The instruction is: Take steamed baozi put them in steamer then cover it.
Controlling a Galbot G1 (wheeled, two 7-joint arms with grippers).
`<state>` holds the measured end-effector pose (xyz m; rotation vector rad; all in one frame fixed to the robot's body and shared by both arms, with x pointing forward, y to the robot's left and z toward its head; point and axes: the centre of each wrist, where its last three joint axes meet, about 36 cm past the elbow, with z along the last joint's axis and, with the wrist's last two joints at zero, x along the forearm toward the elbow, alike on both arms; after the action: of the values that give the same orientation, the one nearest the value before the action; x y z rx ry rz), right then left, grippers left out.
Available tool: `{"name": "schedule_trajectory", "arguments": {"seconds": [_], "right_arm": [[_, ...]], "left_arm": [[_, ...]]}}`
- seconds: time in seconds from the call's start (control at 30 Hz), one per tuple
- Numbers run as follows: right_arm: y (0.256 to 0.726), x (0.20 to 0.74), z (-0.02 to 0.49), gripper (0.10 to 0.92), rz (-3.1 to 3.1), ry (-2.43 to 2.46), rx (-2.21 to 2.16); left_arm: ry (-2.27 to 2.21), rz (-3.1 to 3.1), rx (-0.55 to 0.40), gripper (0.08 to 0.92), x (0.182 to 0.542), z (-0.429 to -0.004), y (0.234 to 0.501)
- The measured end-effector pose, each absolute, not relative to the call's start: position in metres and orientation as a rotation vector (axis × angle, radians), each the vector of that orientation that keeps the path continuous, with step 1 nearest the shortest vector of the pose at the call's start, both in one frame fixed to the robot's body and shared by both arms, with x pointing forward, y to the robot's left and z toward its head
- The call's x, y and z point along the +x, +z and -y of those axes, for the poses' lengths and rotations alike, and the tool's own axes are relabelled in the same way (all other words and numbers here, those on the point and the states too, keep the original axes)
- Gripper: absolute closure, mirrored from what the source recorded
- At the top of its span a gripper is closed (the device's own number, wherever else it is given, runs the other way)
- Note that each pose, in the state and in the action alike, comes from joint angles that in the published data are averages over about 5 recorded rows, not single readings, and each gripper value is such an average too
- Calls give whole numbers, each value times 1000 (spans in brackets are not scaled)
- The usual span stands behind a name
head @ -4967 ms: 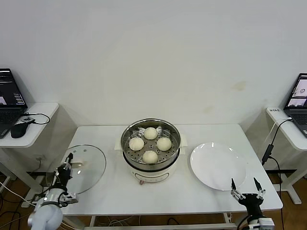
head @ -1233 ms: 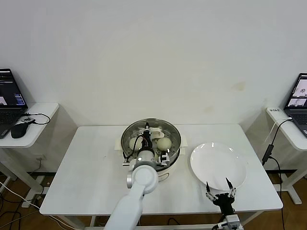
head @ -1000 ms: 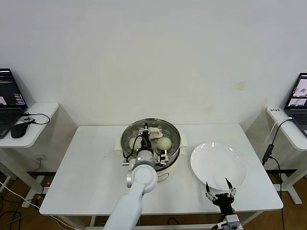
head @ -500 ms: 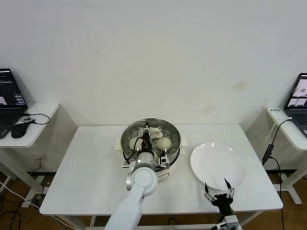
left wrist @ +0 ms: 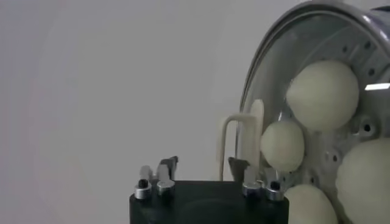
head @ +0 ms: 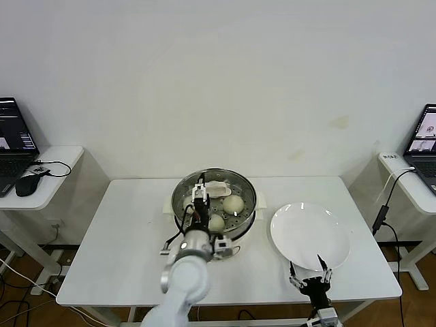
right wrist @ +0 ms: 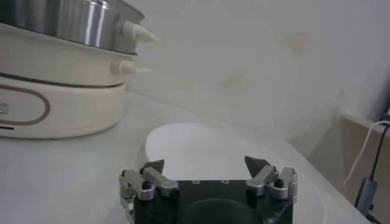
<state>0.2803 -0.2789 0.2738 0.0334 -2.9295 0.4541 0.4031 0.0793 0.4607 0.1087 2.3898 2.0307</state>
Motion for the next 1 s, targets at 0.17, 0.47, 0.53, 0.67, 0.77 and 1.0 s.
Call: {"name": "schedule_trajectory", "arguments": {"seconds": [0.17,0.47,0.53,0.67,0.77,1.0], "right_arm": [[276,278,276,200,2938,443,54],[285,268,270,200,2963,413,115],[288,265,268,200,2965,404,136],[294,257,269,199,2960,386,172],[299,251,273,200,2951,373,197],[312,237,276,199,2939,353,242]], "left_arm": [[1883,-2479,132,178,368,-110,467],[1366,-2744,219,177,311,-191,442],[1211,-2817,214,177,299,-205,434],[877,-2972,194,177,274,-224,418],[640,-3067,159,177,257,-233,406],[265,-3180,14,177,235,-251,377]]}}
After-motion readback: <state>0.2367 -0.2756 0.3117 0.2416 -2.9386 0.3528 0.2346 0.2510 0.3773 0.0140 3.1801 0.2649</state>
